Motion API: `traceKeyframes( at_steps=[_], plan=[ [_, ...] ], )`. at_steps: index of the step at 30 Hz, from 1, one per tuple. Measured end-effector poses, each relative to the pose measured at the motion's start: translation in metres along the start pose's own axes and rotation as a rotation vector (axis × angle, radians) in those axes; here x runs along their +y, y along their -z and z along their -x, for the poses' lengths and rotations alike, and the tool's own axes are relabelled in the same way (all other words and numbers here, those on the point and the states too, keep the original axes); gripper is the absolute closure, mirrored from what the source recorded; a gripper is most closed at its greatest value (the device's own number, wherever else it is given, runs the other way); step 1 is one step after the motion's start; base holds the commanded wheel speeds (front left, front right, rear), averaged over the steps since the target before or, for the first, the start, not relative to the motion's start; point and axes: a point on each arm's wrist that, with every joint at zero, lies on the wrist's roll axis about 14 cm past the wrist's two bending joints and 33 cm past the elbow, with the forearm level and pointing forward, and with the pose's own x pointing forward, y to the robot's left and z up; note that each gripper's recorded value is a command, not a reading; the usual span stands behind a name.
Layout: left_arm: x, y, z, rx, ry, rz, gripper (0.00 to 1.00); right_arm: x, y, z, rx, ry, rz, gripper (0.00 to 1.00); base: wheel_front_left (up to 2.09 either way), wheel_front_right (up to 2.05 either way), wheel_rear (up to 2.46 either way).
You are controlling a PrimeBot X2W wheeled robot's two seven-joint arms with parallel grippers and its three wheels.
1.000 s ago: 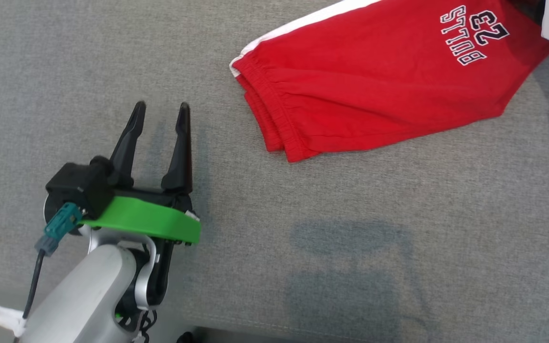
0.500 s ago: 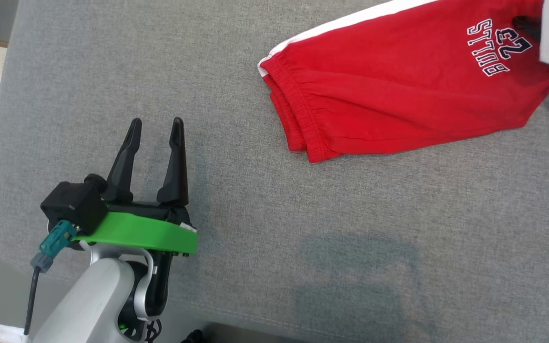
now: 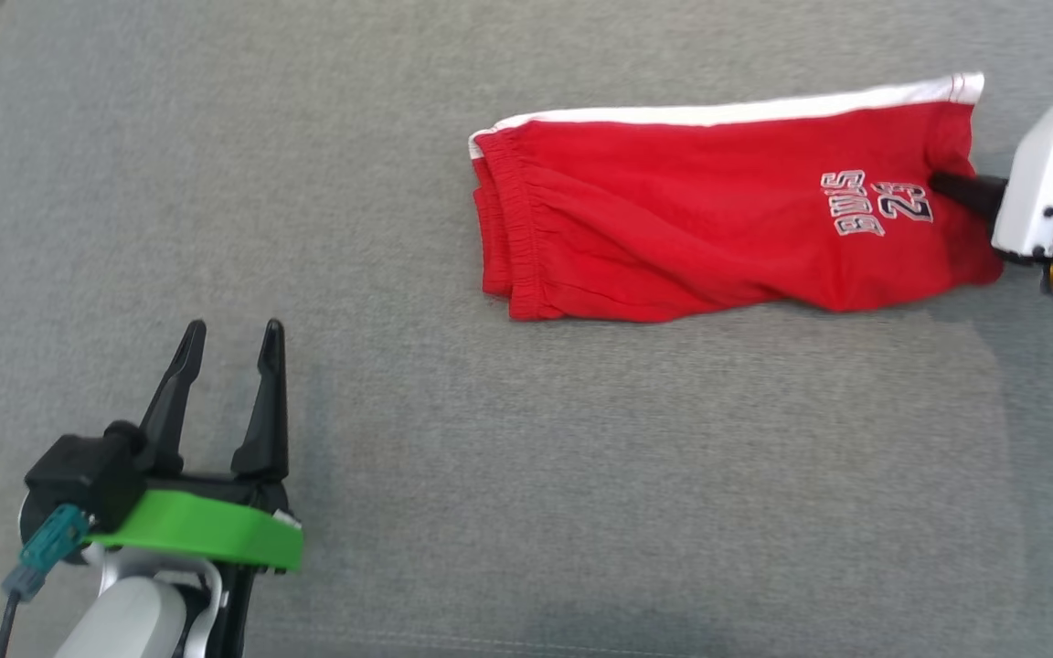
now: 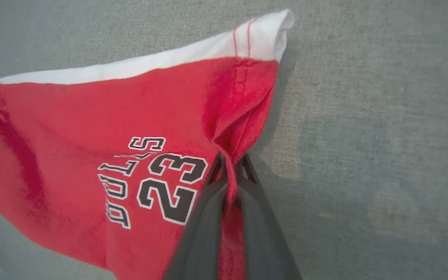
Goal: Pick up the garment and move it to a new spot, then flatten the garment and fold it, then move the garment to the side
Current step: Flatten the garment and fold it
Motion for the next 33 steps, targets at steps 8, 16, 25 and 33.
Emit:
traceKeyframes(
  at_steps=[8, 16, 25, 33],
  plan=[
    [-0.022, -0.004, 0.009, -0.017, 0.101, -0.017, 0.0, -0.059, 0.057, 0.067, -0.061, 0.116, -0.219, 1.0, 0.0, 0.0, 0.0],
    [-0.048, -0.005, 0.009, -0.028, 0.207, -0.041, 0.0, -0.086, 0.058, 0.109, -0.272, 0.184, -0.341, 1.0, 0.0, 0.0, 0.0],
    [-0.049, 0.003, 0.014, -0.014, 0.213, -0.056, 0.0, -0.043, -0.009, 0.114, -0.405, 0.056, -0.251, 1.0, 0.0, 0.0, 0.0],
    [-0.049, 0.009, 0.011, -0.01, 0.204, -0.057, 0.0, 0.062, -0.011, 0.063, -0.327, -0.165, -0.113, 1.0, 0.0, 0.0, 0.0]
  ],
)
